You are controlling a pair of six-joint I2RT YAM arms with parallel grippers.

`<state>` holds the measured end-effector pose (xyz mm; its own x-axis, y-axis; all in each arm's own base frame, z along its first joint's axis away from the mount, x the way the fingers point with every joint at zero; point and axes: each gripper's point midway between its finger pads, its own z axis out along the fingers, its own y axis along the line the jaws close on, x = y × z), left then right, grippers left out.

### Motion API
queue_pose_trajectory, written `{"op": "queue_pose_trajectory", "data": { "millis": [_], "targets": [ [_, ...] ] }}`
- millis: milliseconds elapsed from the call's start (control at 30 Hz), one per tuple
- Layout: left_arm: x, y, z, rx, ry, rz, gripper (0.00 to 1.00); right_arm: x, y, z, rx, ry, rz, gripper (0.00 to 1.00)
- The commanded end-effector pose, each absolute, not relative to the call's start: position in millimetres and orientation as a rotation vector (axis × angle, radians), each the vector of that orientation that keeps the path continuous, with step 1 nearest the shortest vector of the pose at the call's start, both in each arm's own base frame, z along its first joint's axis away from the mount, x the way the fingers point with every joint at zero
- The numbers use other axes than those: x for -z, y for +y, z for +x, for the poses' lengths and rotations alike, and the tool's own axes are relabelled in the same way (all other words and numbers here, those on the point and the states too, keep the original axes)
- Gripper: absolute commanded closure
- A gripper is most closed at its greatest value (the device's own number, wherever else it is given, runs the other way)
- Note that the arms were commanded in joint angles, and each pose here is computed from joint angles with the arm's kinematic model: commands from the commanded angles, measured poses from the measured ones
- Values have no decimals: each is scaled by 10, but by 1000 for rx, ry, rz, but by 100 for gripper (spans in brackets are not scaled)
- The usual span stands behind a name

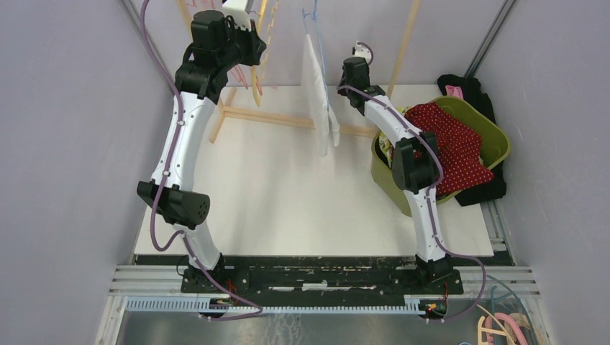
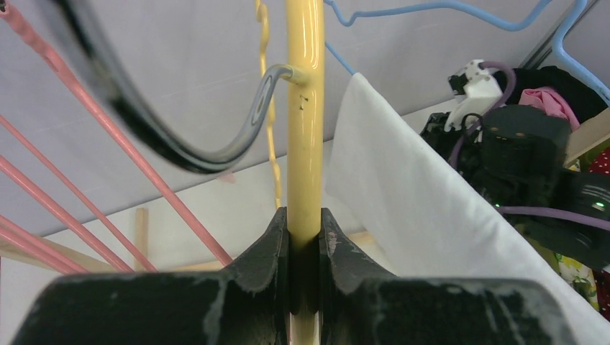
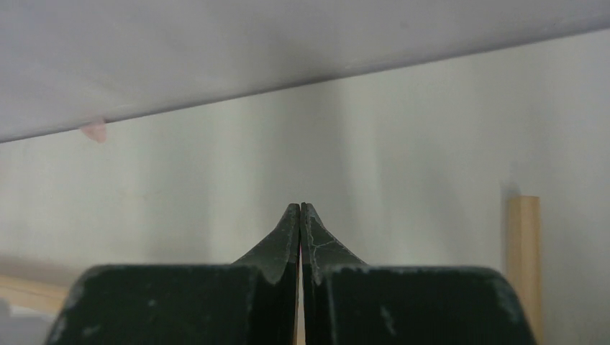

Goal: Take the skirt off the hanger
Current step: Place the hanger at the clothesline.

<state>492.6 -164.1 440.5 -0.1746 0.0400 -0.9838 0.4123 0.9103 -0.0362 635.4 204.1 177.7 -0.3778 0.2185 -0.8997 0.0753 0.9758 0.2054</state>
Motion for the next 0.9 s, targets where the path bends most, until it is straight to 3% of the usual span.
{"op": "queue_pose_trajectory", "data": {
  "millis": [0,300,867],
  "targets": [
    [-4790,-1611,4896,304,1606,365,97,-1464,2140,6539,-301,2017,326,98],
    [-4591,-1490,4915,219,1668,370,97,-850,2385,6547,-457,2117,418,99],
    [-4561,-1412,4793,196,1690,358,97,-404,2628,6120,-589,2289,396,99]
  ]
}}
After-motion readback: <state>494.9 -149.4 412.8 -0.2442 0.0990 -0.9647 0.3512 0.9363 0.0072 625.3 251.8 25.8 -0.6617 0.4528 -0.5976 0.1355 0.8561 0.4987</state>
